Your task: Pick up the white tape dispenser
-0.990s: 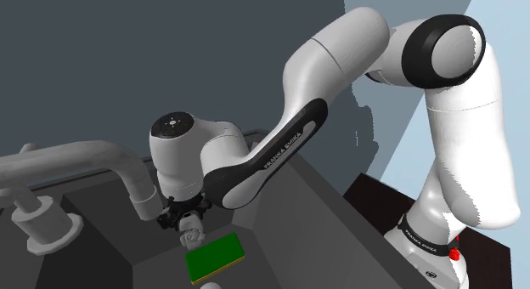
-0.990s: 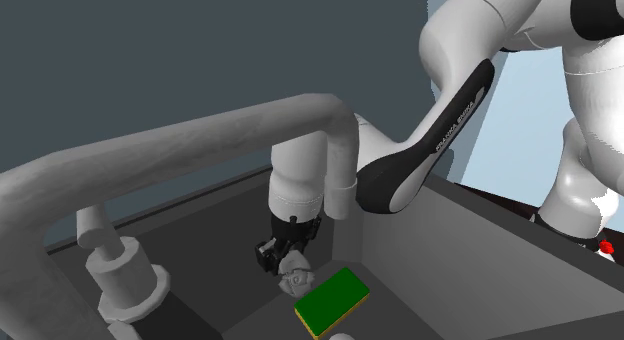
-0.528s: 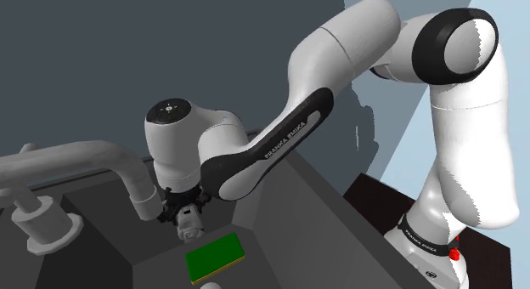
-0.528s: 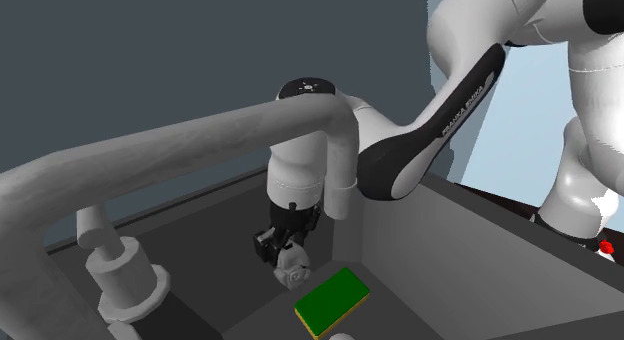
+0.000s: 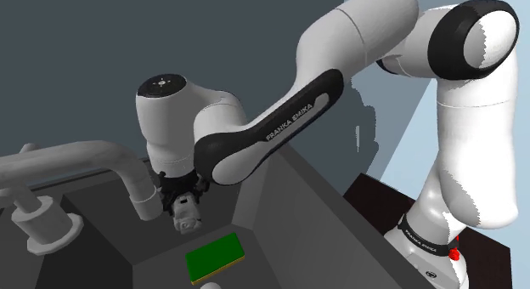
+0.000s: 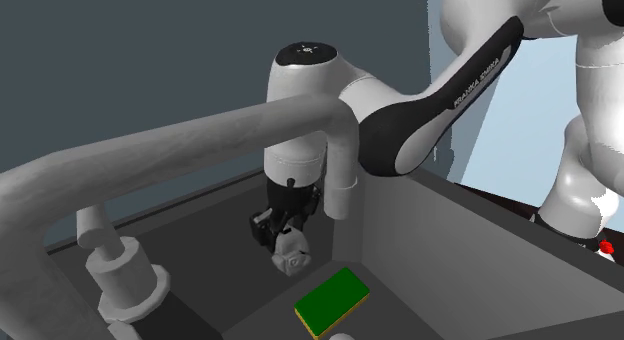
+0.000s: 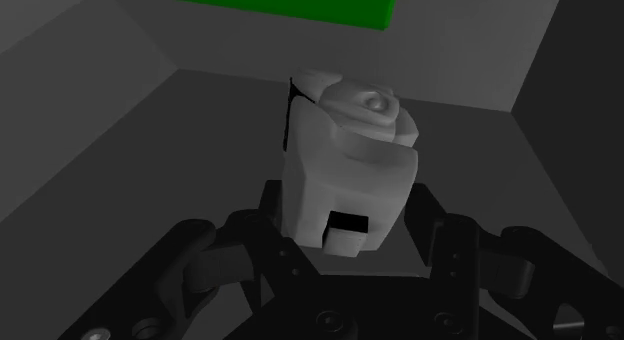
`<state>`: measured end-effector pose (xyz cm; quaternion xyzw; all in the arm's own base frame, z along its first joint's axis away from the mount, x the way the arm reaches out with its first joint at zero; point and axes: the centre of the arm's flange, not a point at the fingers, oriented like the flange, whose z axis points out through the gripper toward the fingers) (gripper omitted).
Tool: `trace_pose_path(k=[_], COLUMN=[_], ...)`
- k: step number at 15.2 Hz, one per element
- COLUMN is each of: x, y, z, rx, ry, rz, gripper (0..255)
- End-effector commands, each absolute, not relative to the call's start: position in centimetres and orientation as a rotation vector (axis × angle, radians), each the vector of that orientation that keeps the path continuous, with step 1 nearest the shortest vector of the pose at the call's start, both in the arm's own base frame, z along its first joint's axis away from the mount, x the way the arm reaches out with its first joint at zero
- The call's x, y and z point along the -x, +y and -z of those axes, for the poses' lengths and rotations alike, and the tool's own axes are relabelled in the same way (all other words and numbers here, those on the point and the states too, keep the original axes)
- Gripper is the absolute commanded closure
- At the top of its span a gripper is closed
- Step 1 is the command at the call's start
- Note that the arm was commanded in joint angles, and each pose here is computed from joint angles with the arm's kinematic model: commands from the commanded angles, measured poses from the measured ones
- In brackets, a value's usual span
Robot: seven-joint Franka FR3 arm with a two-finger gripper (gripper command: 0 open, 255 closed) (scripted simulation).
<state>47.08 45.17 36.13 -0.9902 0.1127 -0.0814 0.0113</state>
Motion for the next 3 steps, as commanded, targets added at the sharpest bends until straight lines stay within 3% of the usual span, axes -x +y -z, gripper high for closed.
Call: trace_pose_path(k=[1, 3], x=[-46.98, -46.98], y=[45.13, 45.13], z=[-37.07, -37.14], rx=[3.089, 3.089], ry=[0.351, 0.351], rz=[0.254, 0.254], gripper=[255, 255])
